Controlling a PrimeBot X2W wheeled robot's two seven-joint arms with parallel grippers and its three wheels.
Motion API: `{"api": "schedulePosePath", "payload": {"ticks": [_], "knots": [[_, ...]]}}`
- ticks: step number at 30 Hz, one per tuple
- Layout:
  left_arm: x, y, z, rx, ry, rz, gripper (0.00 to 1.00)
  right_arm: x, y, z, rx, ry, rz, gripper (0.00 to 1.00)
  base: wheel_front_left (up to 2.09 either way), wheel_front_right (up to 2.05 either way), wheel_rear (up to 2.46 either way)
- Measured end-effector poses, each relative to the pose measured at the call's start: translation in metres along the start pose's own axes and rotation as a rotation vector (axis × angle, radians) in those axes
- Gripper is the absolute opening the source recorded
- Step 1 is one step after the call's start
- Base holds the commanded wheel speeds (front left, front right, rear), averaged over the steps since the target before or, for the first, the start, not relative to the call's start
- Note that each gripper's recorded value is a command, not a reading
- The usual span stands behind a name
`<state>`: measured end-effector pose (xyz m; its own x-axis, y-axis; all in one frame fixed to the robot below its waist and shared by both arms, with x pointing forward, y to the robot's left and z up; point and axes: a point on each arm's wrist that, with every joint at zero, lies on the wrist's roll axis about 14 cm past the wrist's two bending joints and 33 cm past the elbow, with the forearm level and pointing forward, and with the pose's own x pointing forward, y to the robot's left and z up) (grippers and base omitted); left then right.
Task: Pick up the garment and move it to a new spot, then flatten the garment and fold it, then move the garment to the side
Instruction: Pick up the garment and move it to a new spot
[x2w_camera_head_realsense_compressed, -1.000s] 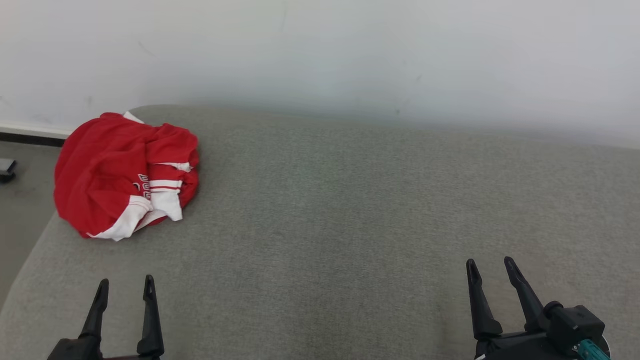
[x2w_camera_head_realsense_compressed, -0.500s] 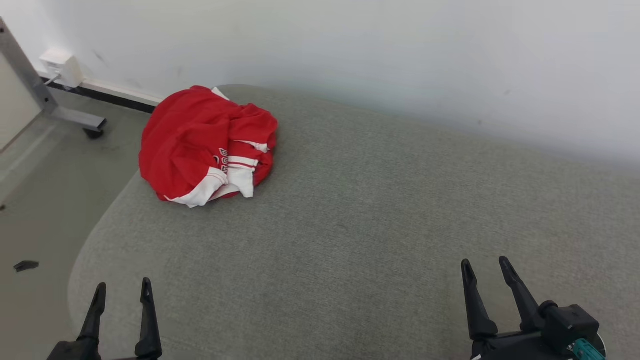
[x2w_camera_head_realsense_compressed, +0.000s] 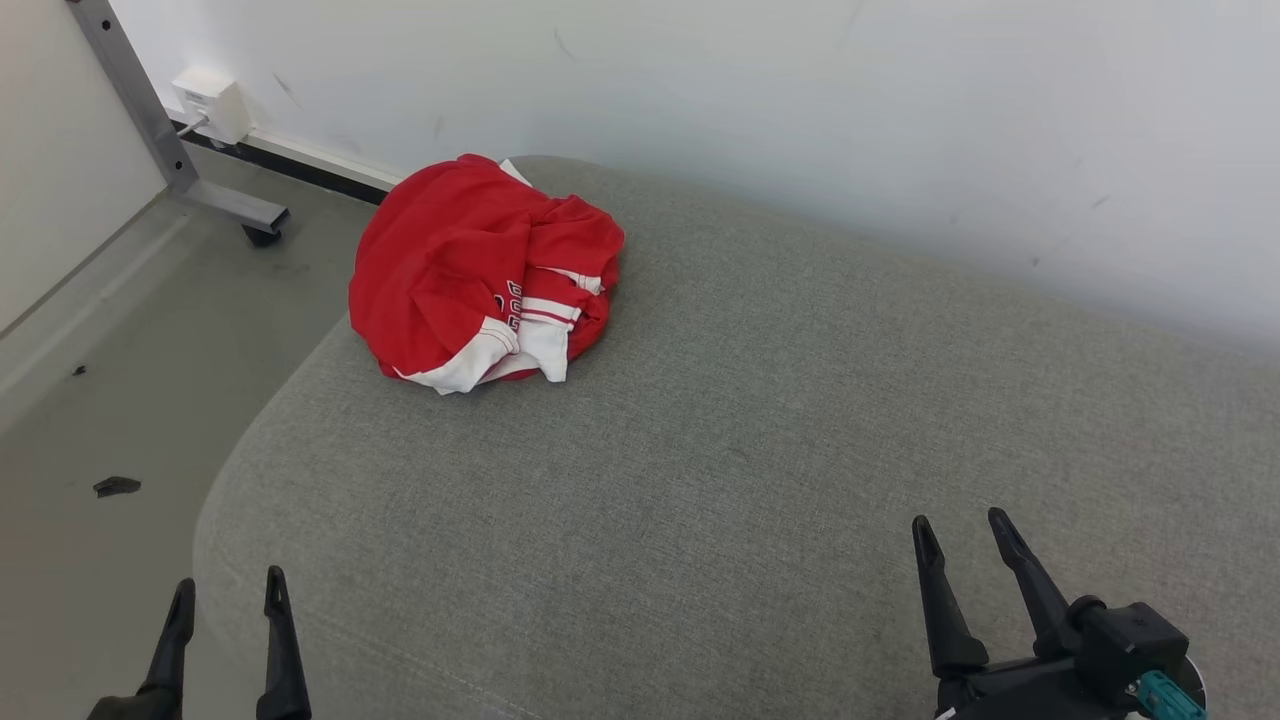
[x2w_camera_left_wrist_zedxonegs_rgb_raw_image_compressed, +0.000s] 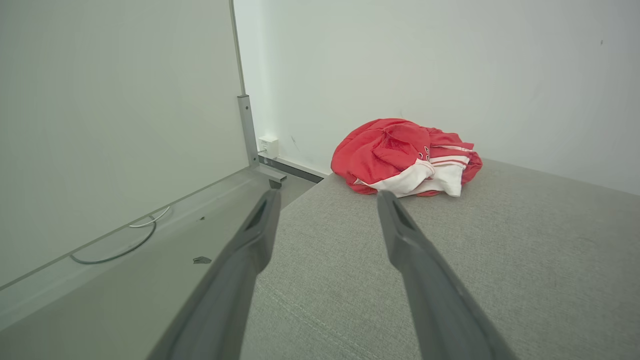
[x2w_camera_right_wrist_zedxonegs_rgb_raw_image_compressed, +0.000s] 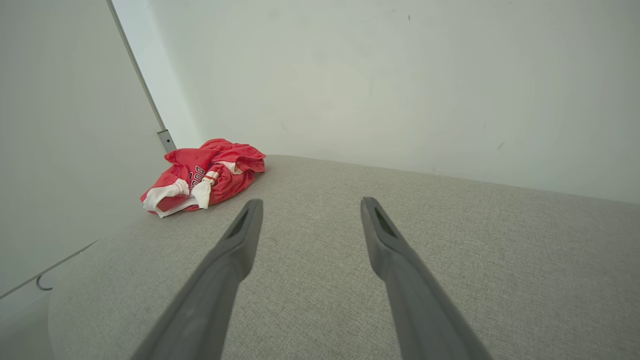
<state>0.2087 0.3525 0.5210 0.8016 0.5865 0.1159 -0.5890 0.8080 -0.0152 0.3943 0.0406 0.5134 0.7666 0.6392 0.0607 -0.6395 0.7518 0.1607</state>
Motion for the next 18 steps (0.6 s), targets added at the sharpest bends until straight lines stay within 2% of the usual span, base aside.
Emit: {"api": "schedulePosePath", "payload": {"ticks": [8,14,18], "knots": [[0.019,-0.002,0.008,0.002,-0.027,-0.014,1.0,-0.004,-0.009,0.0,-0.008,0.006,-0.022,1.0,0.0,0.0,0.0],[0.077,-0.018,0.053,0.002,-0.157,-0.064,1.0,-0.003,-0.039,0.005,-0.041,0.005,-0.072,1.0,0.0,0.0,0.0],[0.122,-0.043,0.085,-0.01,-0.229,-0.123,1.0,-0.004,-0.066,0.009,-0.059,-0.006,-0.127,1.0,0.0,0.0,0.0]]}}
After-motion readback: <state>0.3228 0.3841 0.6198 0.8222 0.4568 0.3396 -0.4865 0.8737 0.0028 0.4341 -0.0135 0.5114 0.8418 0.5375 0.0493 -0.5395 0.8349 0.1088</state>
